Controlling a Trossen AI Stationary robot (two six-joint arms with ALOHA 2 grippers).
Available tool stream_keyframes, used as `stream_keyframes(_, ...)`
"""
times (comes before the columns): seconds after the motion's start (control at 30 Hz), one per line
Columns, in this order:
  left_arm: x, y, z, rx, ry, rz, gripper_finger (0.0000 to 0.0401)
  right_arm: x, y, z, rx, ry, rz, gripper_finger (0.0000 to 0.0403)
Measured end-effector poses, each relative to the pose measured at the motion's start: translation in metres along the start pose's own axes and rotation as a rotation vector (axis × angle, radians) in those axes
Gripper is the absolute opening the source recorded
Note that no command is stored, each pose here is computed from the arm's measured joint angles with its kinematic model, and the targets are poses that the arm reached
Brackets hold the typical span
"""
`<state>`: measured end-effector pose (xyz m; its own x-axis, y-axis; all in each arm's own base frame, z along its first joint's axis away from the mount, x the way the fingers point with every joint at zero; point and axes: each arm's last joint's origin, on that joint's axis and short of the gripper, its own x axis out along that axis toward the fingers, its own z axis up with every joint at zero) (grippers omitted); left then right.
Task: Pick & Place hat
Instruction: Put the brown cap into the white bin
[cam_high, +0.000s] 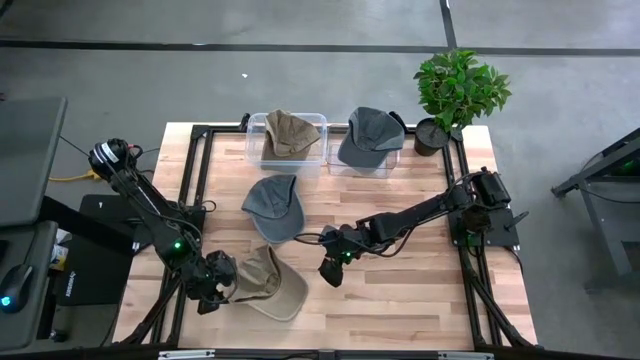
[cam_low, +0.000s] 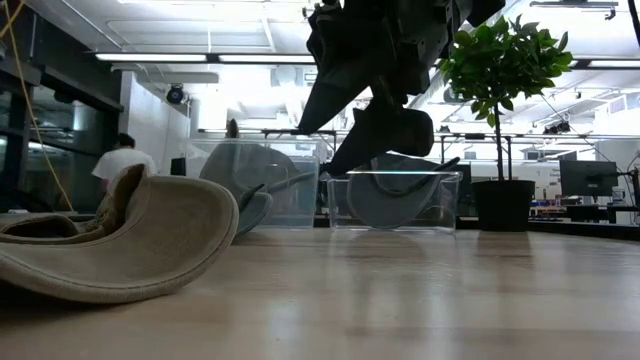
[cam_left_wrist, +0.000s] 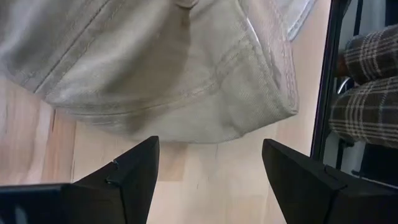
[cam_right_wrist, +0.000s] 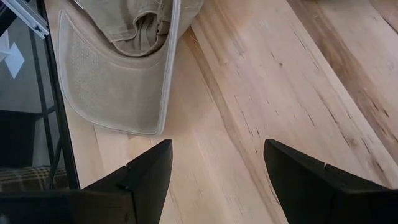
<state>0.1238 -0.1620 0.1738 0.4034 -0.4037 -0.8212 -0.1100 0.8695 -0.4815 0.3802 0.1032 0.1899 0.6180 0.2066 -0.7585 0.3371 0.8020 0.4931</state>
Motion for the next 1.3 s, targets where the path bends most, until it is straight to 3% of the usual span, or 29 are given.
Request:
stream_keyframes(0.2, 0.000, -0.002, 0.001, 0.013, -0.002, -0.024, 0.0263, 0.000, 0.000, 0.000, 0.000, -0.001, -0.001, 0.0248)
stream_keyframes(0.43, 0.000, -0.010, 0.004, 0.200, -0.077, -0.080, 0.0265, 0.000, -0.001, -0.001, 0.000, 0.005, -0.007, 0.0248)
stream_keyframes(0.9, 0.025, -0.006, 0.000, 0.180, -0.038, 0.019, 0.0264, 0.000, -0.001, -0.001, -0.008, 0.010, -0.018, 0.0248)
stream_keyframes(1.3, 0.030, -0.009, 0.005, 0.172, -0.142, 0.024, 0.0264, 0.000, -0.002, -0.001, -0.009, 0.012, -0.018, 0.0248)
